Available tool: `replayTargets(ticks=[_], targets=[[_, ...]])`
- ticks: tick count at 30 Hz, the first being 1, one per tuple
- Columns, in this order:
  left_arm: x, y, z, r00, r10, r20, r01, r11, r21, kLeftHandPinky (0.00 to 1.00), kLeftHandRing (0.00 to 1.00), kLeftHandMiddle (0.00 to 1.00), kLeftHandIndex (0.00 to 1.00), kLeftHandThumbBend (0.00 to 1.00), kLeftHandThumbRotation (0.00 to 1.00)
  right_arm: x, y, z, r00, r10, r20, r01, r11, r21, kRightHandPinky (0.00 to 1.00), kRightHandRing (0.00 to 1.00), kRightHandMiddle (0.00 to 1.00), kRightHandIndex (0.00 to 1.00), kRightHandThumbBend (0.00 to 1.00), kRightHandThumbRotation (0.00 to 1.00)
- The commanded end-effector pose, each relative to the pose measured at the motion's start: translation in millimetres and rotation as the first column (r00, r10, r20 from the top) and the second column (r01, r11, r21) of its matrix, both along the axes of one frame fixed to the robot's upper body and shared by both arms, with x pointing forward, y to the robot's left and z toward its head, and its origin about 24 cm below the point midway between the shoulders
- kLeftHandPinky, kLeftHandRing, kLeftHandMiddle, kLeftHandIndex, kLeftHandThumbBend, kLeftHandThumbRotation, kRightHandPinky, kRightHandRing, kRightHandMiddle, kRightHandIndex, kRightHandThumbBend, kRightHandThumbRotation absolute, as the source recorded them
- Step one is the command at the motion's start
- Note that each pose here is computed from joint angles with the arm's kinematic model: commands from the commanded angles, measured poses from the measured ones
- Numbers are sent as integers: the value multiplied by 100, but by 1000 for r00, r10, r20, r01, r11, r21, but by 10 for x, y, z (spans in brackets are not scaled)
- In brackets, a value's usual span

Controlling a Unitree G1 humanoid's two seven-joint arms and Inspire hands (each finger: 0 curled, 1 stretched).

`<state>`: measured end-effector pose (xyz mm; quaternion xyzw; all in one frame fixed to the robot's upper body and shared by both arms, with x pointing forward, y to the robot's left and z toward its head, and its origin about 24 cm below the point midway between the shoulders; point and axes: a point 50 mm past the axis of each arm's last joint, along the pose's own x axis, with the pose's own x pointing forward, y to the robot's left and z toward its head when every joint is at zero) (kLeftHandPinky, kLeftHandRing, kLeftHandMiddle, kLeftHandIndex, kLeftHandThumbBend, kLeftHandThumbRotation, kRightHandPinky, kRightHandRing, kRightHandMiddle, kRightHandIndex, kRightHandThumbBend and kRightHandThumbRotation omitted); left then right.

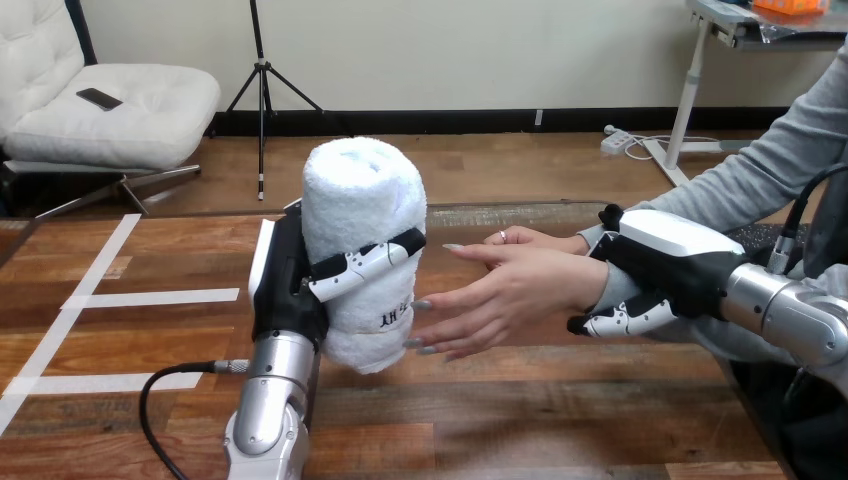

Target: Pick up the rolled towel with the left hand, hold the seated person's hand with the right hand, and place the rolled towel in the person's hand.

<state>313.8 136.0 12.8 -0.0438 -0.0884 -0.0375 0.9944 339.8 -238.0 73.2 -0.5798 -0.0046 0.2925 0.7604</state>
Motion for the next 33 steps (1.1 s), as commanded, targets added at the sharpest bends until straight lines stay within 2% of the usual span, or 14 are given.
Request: replayTargets(ticks=[1, 17, 33], targets=[[192, -113, 325, 992, -25, 125, 25, 1000, -2, 30, 33, 38, 39, 61, 0, 117, 148, 275, 993, 28, 118, -39, 995, 91, 24, 28, 32, 30, 48, 38], [207, -206, 342, 992, -35, 123, 36, 999, -8, 30, 34, 39, 40, 64, 0, 132, 188, 275, 993, 35, 109, -43, 996, 77, 26, 30, 34, 34, 48, 37], [233, -329, 401, 989, -57, 137, 63, 997, -45, 31, 35, 39, 40, 64, 0, 135, 220, 246, 993, 34, 109, -45, 994, 95, 26, 29, 34, 32, 48, 34]])
